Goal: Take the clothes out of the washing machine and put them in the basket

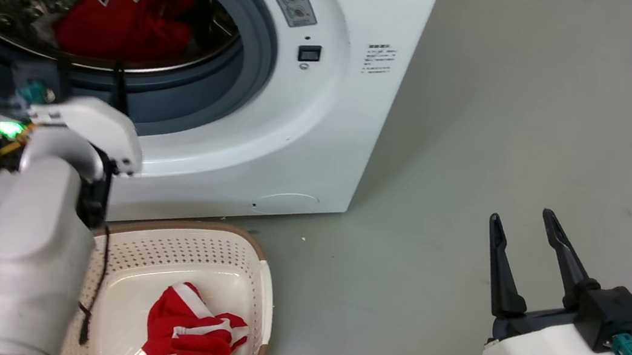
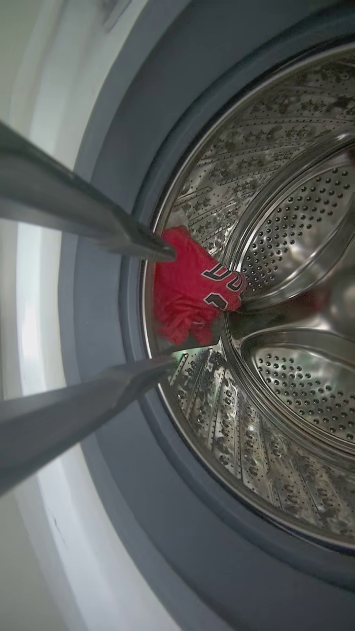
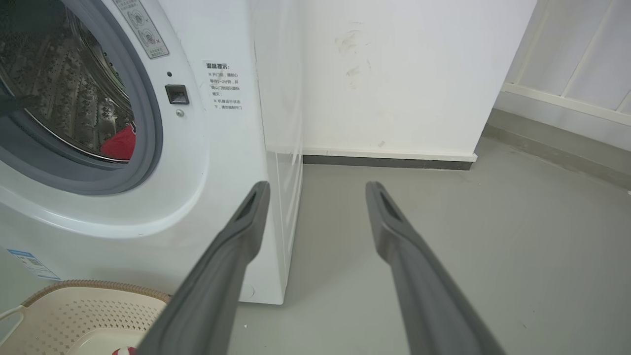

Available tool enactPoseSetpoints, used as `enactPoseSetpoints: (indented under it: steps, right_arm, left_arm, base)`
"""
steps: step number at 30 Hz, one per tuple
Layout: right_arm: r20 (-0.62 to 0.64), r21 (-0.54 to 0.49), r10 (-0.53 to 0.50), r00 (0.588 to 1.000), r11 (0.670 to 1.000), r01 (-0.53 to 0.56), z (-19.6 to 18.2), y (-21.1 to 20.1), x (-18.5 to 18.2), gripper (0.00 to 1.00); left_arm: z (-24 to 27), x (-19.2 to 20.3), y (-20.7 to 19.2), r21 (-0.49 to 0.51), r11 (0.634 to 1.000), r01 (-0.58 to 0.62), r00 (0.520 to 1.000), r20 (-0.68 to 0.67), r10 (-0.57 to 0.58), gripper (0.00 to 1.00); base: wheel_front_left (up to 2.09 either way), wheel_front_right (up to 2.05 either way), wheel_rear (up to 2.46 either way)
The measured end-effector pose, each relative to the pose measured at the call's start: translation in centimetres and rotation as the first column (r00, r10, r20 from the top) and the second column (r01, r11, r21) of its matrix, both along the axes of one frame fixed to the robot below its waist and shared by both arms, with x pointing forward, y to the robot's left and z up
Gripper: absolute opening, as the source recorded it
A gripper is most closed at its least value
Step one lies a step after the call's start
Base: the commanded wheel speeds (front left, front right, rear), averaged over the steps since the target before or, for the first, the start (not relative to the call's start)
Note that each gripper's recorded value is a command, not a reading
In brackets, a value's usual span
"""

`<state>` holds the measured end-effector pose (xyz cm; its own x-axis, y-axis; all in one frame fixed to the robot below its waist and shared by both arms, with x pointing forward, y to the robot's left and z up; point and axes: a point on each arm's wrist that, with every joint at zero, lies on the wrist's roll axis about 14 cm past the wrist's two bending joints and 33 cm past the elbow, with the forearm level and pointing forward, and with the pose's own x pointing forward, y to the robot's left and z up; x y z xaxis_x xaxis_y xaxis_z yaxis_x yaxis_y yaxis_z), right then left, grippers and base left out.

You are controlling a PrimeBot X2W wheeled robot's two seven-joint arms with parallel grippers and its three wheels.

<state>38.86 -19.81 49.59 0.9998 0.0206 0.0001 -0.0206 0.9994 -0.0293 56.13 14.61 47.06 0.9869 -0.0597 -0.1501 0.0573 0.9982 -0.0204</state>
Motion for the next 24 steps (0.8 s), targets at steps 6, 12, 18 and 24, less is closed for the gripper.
enactPoseSetpoints:
  steps: [6,12,18,24]
  right_arm:
    - [-0.011,0.016,-0.041,0.999,0.999,0.041,-0.7,-1.3,-0.2,1.00]
    - [-0.038,0.025,-0.073,0.997,0.997,0.074,-1.9,-2.4,-0.2,1.00]
    - [-0.083,0.027,-0.090,0.993,0.995,0.092,-3.7,-3.0,0.3,1.00]
    - [-0.151,0.024,-0.104,0.983,0.994,0.109,-6.3,-3.6,0.9,1.00]
  left_arm:
    - [0.0,4.1,0.5,0.041,0.999,-0.014,0.998,-0.068,0.017,1.00]
    - [-1.3,7.1,0.6,0.090,0.996,-0.008,0.990,-0.142,0.021,1.00]
    - [-3.4,10.2,0.7,0.151,0.989,0.005,0.975,-0.221,0.029,1.00]
    - [-5.9,14.0,1.2,0.194,0.981,-0.001,0.959,-0.277,0.056,1.00]
  base:
    - [0.00,0.00,0.00]
    - [0.00,0.00,0.00]
    - [0.00,0.00,0.00]
    - [0.00,0.00,0.00]
